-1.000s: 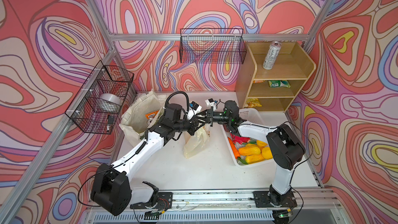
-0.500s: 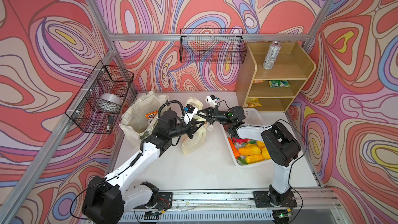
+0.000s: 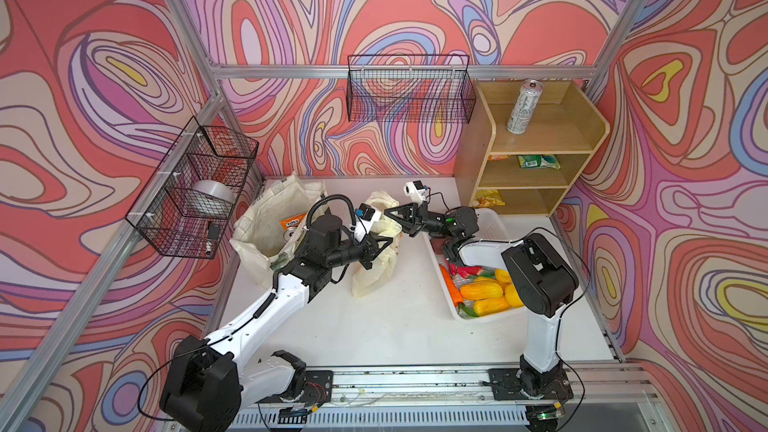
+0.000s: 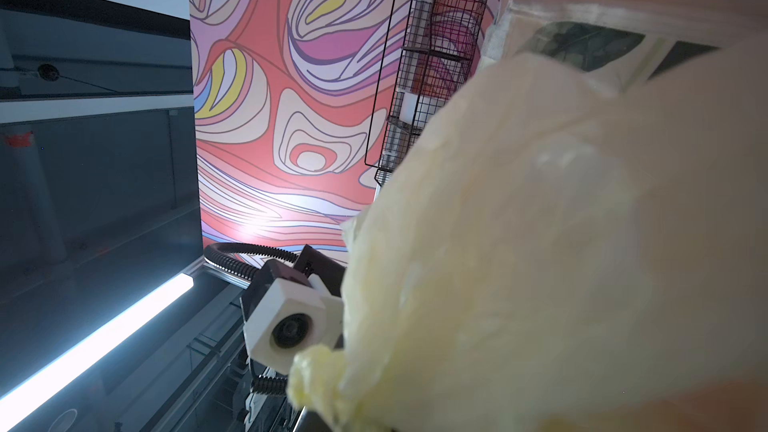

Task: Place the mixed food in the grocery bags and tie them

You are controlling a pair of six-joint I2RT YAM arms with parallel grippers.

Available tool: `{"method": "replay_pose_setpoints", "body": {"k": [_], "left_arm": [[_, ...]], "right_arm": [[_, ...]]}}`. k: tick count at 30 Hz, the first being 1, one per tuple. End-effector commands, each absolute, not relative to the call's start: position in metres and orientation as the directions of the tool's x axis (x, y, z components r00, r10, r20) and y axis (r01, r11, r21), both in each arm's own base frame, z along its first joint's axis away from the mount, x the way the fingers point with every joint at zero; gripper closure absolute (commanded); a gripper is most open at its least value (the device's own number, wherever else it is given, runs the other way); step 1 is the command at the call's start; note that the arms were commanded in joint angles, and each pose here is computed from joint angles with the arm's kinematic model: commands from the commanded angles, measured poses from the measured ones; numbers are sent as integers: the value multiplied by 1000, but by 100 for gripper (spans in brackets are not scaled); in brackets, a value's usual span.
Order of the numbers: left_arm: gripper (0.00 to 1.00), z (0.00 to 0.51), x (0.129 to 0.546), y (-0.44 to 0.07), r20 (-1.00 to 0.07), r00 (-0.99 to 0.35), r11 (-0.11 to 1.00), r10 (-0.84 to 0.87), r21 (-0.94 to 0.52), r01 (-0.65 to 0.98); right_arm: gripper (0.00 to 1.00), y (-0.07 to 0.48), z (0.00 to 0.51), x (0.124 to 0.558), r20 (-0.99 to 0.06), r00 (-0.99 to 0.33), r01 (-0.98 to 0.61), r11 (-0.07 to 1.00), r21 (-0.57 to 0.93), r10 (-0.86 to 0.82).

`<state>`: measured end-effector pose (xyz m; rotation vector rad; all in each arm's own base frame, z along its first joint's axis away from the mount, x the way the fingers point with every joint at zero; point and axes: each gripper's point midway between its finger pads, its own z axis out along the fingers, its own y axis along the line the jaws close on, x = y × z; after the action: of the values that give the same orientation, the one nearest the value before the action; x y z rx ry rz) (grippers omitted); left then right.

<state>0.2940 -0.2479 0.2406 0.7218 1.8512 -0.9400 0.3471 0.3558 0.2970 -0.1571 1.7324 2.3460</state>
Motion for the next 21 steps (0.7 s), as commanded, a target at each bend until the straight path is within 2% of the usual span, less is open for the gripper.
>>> {"method": "replay_pose_setpoints", "body": {"k": [1, 3, 6, 7, 10, 11, 14, 21], "left_arm": [[100, 208, 281, -248, -830, -537, 533, 153, -389, 752], [100, 204, 280, -248, -823, -546, 528, 156, -397, 750], [100, 198, 280, -249, -815, -559, 529, 154, -410, 743], [100, 196, 280, -249, -814, -561, 530, 151, -413, 741], [100, 192, 280, -249, -810, -569, 528, 142, -424, 736], [100, 192, 280, -250, -809, -571, 525, 140, -428, 736], [100, 193, 282, -252, -809, -571, 518, 139, -432, 738], [100, 201, 288, -255, -815, -563, 515, 136, -427, 743]], "right_arm": [[93, 347, 333, 351, -295, -936, -347, -352, 870, 193], [100, 347, 338, 349, -318, -929, -368, -355, 859, 192], [100, 345, 352, 341, -369, -910, -414, -363, 835, 189], [99, 344, 356, 338, -385, -904, -428, -365, 827, 187], [78, 341, 368, 331, -425, -884, -467, -371, 803, 191], [76, 342, 368, 330, -427, -884, -467, -372, 802, 190], [73, 345, 359, 332, -412, -893, -451, -365, 815, 183], [76, 359, 332, 335, -362, -918, -396, -350, 849, 162]]}}
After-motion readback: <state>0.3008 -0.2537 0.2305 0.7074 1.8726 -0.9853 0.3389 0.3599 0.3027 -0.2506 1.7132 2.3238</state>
